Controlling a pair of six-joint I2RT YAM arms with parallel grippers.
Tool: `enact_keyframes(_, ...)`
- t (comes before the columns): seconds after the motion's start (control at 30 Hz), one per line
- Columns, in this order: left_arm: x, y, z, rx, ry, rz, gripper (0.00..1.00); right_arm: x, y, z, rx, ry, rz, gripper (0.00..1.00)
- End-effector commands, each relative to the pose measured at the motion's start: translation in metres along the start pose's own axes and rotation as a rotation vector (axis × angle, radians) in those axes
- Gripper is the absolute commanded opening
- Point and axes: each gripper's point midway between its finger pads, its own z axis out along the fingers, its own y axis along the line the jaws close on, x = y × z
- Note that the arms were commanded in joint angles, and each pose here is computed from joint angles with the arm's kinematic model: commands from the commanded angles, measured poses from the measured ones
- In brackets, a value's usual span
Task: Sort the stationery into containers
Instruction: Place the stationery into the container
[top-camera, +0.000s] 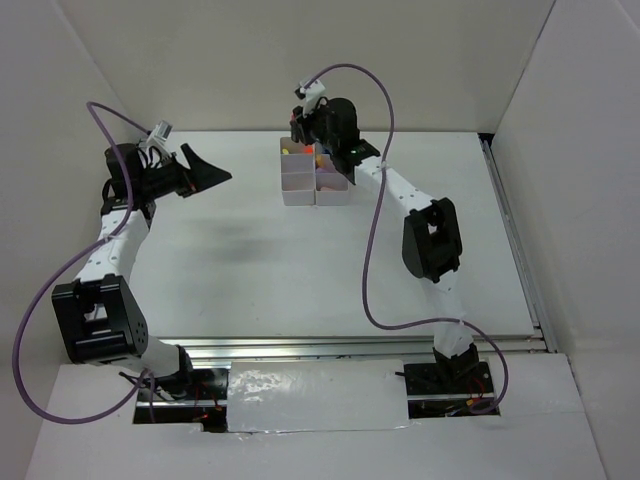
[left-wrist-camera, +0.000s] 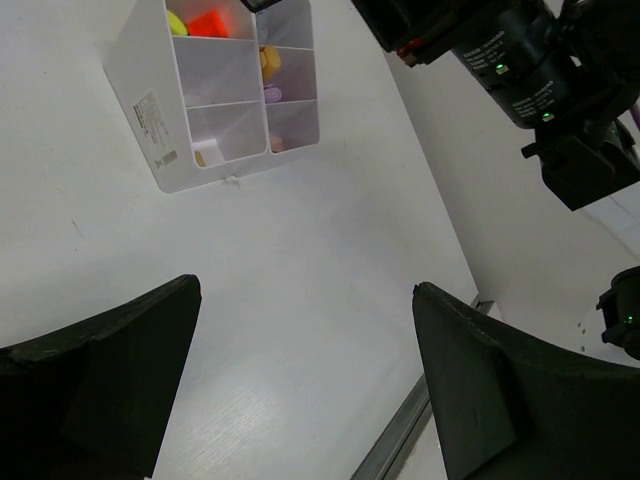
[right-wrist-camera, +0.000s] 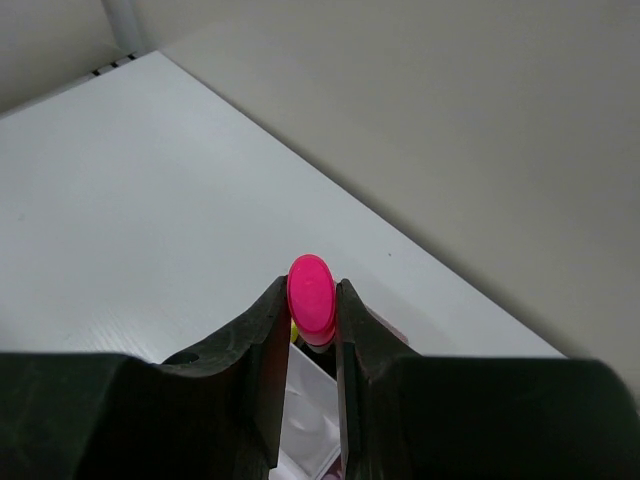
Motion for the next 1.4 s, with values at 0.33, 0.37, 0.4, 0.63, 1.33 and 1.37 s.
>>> enact_keyframes(0.33, 0.010, 0.002, 0.009, 0.044, 0.028, -0.003, 0.99, 0.017, -0.018, 0.026, 0.042, -0.048, -0.026, 0.01)
enact_keyframes(0.37, 0.010, 0.003, 0.008, 0.041, 0.029, -0.003, 0.99, 0.019, -0.018, 0.027, 0.043, -0.046, -0.024, 0.04)
enact_keyframes(0.4, 0.012, 0.005, 0.009, 0.038, 0.035, -0.005, 0.99, 0.020, -0.019, 0.027, 0.048, -0.045, -0.024, 0.06)
enact_keyframes(0.63, 0.012, 0.009, 0.010, 0.023, 0.038, -0.016, 0.99, 0.014, -0.018, 0.026, 0.039, -0.051, -0.002, 0.64)
enact_keyframes(1.33, 0.030, 0.103, -0.051, -0.661, 0.224, 0.279, 0.99, 0.031, -0.141, -0.319, 0.440, 0.495, 0.211, 1.00)
enact_keyframes(1.37, 0.035, 0.107, -0.052, -0.661, 0.232, 0.268, 0.99, 0.037, -0.143, -0.339, 0.457, 0.512, 0.198, 1.00)
